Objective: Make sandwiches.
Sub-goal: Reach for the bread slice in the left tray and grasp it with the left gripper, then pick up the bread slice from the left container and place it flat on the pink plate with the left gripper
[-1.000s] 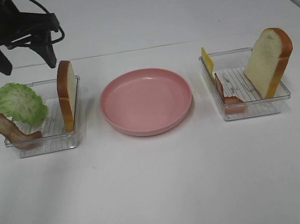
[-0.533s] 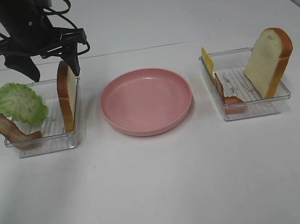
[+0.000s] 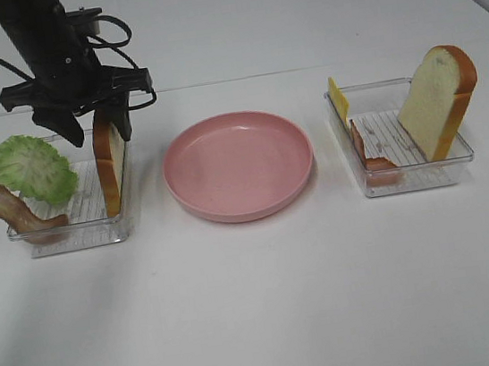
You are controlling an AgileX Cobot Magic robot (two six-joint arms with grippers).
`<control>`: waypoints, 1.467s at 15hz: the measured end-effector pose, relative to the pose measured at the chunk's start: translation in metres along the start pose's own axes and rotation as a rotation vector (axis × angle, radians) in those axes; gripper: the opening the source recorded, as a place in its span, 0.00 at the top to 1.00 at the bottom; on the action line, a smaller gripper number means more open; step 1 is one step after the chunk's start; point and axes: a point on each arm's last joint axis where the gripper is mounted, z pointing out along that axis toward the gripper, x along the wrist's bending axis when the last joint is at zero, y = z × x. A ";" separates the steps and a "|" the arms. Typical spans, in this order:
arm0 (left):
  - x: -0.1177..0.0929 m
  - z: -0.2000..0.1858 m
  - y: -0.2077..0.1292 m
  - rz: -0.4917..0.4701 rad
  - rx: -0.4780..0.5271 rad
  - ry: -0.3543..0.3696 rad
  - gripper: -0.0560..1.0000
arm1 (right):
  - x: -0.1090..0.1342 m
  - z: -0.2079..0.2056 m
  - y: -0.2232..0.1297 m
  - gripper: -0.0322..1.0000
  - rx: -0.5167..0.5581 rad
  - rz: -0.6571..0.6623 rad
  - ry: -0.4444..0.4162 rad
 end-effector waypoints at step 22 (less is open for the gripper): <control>-0.050 -0.066 0.009 -0.044 -0.157 -0.591 0.75 | 0.000 0.000 0.000 0.24 0.000 0.000 0.001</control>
